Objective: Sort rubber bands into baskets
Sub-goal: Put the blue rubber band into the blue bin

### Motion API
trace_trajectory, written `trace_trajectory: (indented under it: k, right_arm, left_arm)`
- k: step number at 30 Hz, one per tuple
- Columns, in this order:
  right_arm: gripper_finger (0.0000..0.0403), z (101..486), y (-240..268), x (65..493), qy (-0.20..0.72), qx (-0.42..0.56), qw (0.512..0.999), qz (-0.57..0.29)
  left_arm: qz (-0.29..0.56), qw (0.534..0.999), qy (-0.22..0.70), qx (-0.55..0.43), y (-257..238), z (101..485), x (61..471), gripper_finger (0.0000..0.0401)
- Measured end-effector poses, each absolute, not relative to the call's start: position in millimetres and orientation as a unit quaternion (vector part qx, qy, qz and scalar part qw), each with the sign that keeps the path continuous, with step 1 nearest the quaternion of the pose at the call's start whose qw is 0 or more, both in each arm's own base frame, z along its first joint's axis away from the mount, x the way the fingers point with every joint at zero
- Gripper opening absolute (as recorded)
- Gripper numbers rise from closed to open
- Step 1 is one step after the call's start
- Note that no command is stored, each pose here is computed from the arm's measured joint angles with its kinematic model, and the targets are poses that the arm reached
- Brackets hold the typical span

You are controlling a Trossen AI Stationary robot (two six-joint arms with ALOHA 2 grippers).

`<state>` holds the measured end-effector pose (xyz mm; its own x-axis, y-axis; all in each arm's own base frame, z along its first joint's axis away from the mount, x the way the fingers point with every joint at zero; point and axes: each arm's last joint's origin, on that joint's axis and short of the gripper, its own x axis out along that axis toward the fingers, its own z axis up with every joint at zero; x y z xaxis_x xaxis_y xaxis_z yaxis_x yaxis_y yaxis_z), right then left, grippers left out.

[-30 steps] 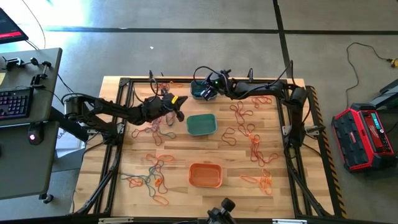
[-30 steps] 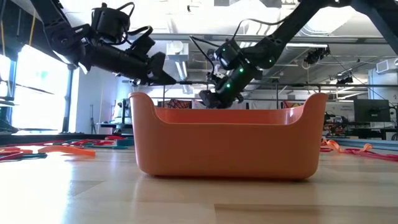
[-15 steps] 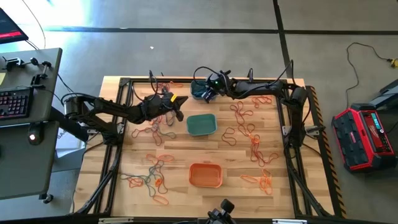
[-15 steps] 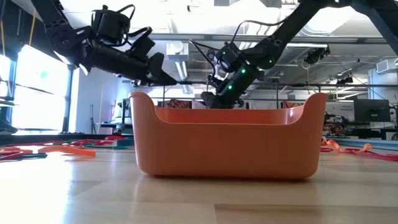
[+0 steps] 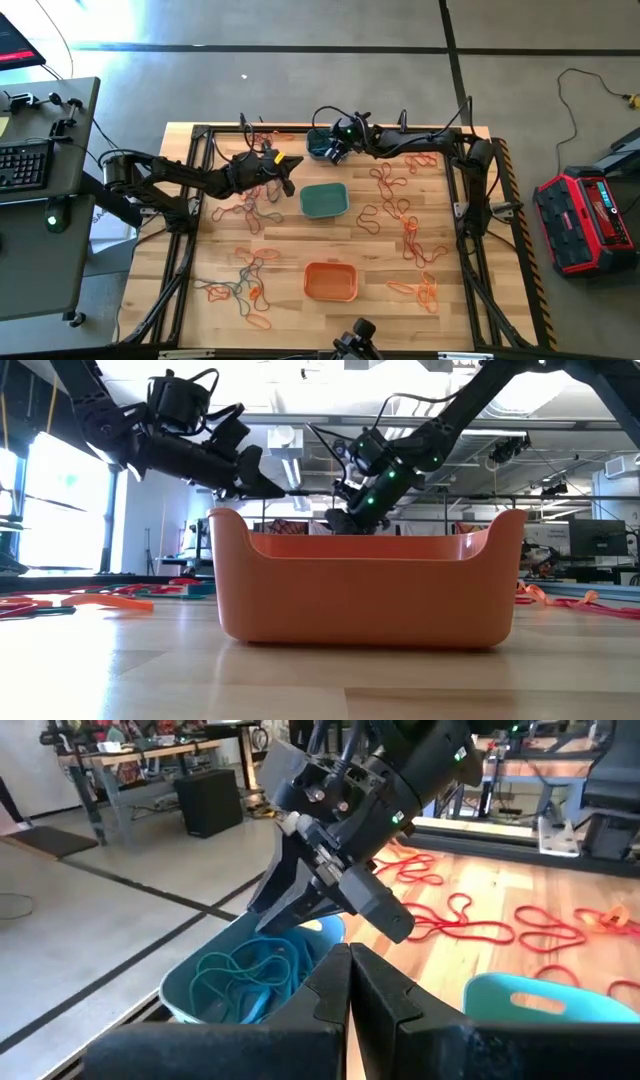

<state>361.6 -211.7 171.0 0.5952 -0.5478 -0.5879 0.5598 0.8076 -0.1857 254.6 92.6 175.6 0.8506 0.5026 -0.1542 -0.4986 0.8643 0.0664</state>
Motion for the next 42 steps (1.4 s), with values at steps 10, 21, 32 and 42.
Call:
trace_trajectory:
  k: [10,21,32,42]
  right_arm:
    - [0.0006,176.3,-210.8,360.9,0.334,-0.033,0.893,-0.3]
    - [0.0004,179.6,-197.6,361.7,0.346,-0.001,0.899,-0.27]
    - [0.0004,179.9,-189.9,366.0,0.344,-0.005,0.902,-0.26]
    - [0.0005,179.9,-189.9,366.0,0.344,-0.005,0.902,-0.26]
  left_arm:
    - [0.237,0.96,0.148,-0.013,100.0,162.7,248.8,0.0]
    - [0.265,0.909,0.322,0.001,111.0,158.8,240.4,0.0003]
    - [0.362,0.809,0.46,-0.055,136.6,176.0,225.7,0.0079]
    - [0.395,0.781,0.44,-0.2,163.2,167.8,206.5,0.0115]
